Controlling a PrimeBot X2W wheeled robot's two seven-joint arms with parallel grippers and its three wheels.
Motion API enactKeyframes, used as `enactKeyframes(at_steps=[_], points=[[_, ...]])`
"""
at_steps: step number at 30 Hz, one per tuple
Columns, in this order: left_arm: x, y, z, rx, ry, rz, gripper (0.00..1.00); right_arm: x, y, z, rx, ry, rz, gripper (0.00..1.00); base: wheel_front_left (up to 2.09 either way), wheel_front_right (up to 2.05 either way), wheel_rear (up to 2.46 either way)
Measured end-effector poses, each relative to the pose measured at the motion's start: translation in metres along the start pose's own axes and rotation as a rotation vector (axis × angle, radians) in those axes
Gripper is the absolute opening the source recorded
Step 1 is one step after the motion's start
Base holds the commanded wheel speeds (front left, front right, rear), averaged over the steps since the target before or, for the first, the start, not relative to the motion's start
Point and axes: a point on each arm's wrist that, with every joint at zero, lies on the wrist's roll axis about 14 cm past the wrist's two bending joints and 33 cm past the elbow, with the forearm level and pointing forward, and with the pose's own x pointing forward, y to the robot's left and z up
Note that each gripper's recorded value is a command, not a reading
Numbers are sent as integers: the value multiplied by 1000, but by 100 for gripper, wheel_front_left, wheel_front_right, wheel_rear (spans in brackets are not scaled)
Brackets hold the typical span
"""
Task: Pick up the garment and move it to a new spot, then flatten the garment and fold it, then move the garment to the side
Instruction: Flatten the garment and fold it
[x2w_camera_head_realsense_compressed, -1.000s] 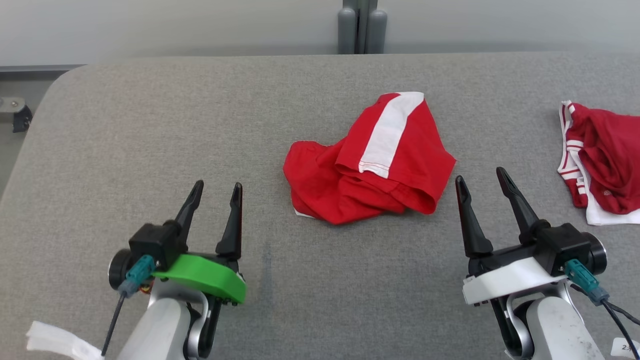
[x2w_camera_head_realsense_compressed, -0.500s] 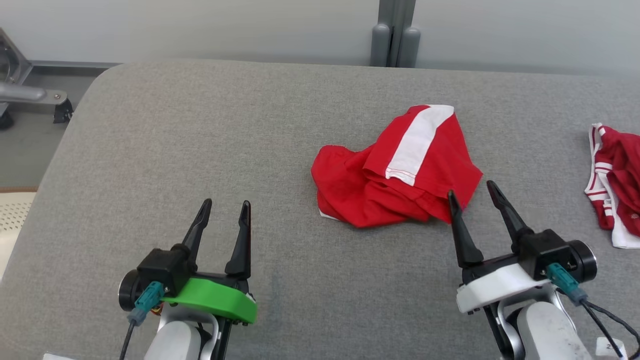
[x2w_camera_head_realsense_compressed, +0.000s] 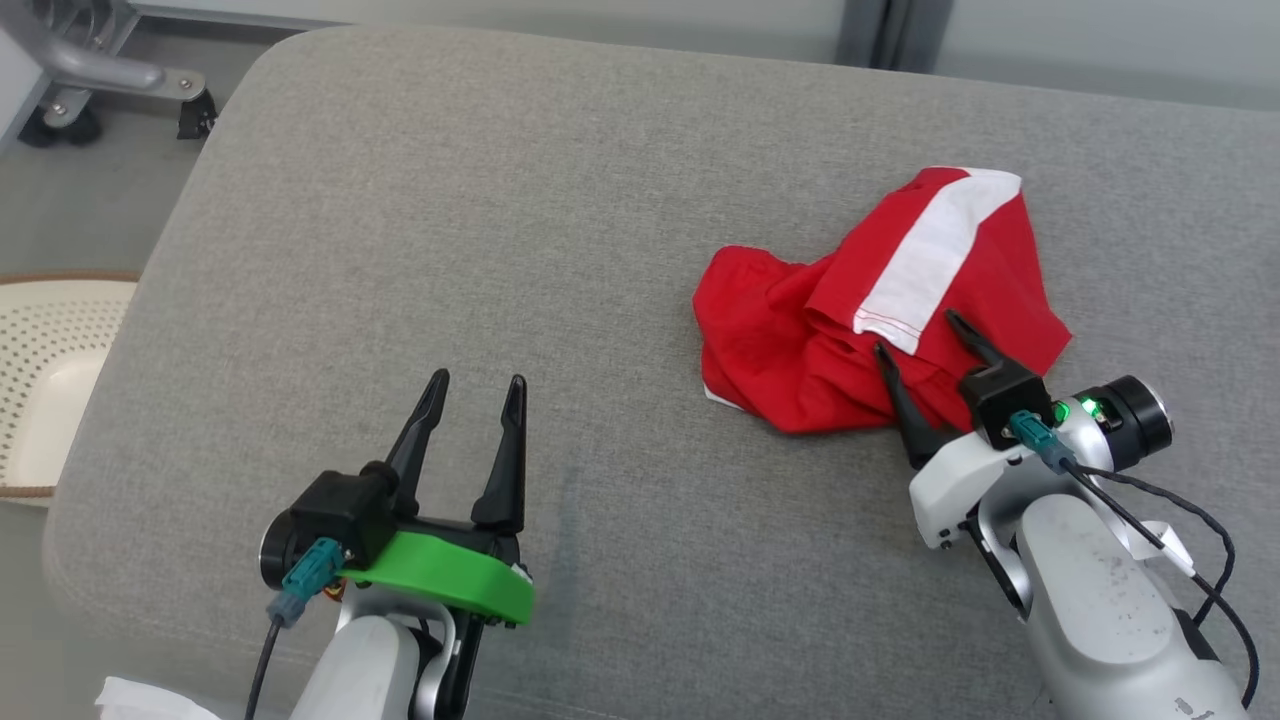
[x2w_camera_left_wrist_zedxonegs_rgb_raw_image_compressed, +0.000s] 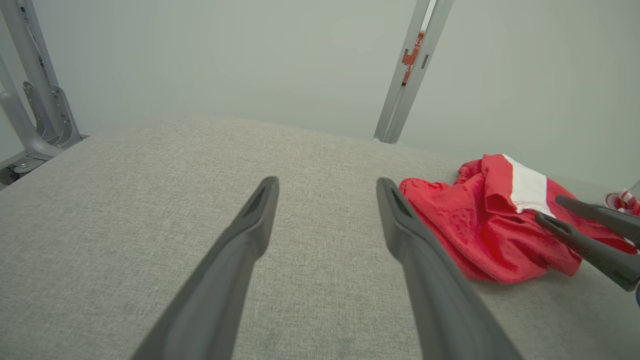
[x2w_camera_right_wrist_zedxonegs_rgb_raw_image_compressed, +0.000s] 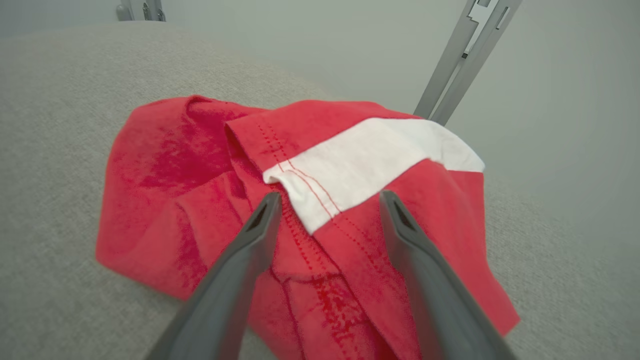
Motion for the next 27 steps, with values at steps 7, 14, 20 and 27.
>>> enactKeyframes(at_steps=[7, 14, 20, 27], points=[[-5, 17, -2, 5, 10, 62, 100, 20, 6, -14, 12, 38, 22, 0, 0, 0, 0], [-4, 9, 1, 2, 1, 41, 100, 17, -7, 1, 16, 0, -28, 0, 0, 0, 0], [-5, 0, 7, -2, -20, 14, 100, 20, -28, 66, 18, -176, -87, 0, 0, 0, 0], [-11, -5, 16, -8, -46, 3, 100, 15, -87, 151, -37, -369, -203, 0, 0, 0, 0]])
